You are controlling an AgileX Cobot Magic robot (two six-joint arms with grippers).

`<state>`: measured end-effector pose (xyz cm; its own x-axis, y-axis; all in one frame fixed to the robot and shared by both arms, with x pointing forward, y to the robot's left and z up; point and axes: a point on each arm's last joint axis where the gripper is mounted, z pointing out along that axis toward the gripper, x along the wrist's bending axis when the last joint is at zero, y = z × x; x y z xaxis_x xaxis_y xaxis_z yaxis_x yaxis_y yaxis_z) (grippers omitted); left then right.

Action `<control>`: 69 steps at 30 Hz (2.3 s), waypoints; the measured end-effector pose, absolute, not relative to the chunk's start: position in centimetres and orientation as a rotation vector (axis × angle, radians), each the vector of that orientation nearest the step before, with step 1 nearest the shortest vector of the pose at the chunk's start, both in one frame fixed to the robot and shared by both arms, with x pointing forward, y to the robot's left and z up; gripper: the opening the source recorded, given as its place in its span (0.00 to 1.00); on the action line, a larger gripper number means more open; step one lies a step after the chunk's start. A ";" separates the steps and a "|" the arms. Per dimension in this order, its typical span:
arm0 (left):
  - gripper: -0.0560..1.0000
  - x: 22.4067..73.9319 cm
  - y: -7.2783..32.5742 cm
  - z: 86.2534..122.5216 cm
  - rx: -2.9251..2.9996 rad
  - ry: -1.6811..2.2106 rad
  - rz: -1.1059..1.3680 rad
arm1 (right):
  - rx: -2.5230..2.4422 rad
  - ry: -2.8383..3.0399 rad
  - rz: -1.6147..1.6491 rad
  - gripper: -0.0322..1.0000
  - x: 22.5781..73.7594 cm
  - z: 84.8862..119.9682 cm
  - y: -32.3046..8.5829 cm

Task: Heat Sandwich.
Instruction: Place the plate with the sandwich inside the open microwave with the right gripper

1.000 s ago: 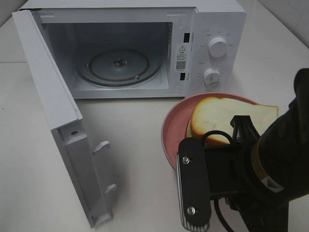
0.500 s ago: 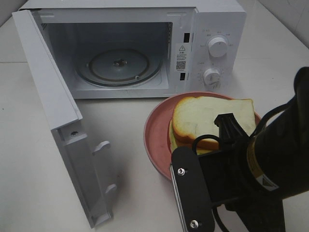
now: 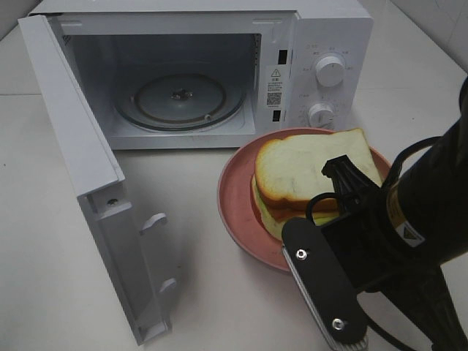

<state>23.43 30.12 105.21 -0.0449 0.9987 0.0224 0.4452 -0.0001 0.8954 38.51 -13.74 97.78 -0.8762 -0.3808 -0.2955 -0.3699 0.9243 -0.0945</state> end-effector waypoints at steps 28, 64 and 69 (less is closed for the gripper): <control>0.97 23.4 30.1 105.2 1.527 1.575 1.000 | -0.896 2.745 0.142 0.06 40.5 97.7 -15.0; 0.97 23.4 30.1 105.2 1.527 1.575 1.000 | -0.926 2.725 0.177 0.06 46.8 97.9 -9.1; 0.97 23.4 30.1 105.2 1.527 1.575 1.000 | -0.923 2.719 0.191 0.06 47.7 98.0 -8.3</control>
<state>23.43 30.12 105.21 -0.0449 0.9987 0.0224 0.4452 -0.0001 0.8954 47.67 -8.26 98.00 -0.7630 -0.5783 -0.2887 -0.6131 0.7890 0.0398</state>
